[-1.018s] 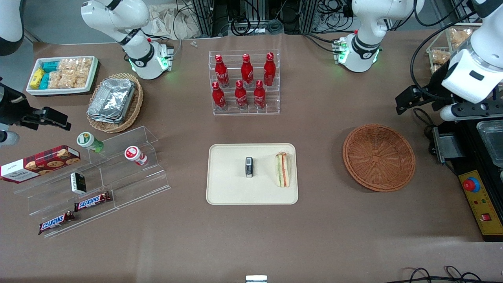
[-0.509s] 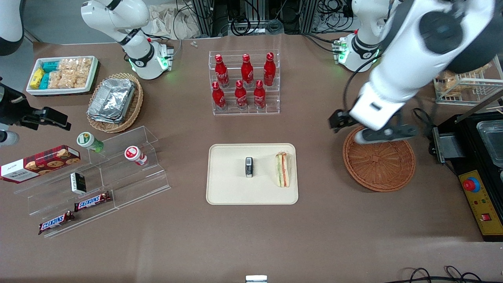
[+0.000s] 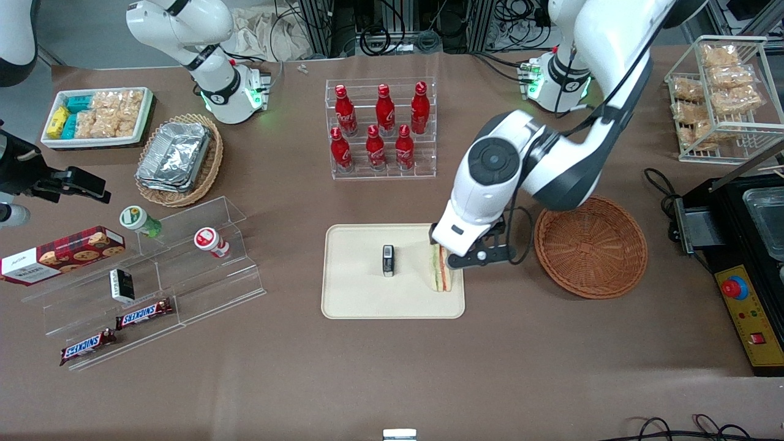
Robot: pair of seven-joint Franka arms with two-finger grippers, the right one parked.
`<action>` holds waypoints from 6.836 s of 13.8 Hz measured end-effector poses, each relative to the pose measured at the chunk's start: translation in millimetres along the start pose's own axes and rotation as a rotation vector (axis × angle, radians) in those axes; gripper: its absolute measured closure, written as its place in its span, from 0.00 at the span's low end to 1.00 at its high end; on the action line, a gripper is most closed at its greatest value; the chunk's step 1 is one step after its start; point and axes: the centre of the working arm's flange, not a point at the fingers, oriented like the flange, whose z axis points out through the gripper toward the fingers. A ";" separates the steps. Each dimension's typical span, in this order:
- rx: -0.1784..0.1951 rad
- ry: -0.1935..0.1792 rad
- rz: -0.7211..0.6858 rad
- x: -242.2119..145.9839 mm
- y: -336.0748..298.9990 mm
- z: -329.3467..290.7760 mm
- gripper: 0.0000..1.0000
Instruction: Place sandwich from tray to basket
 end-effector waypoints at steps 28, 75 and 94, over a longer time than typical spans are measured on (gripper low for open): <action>-0.111 0.024 -0.207 20.7 -45.2 -83.8 0.81; -0.113 0.010 -0.162 -8.1 -313.9 -223.4 0.00; -0.029 0.020 0.145 -14.8 -285.3 -285.0 0.00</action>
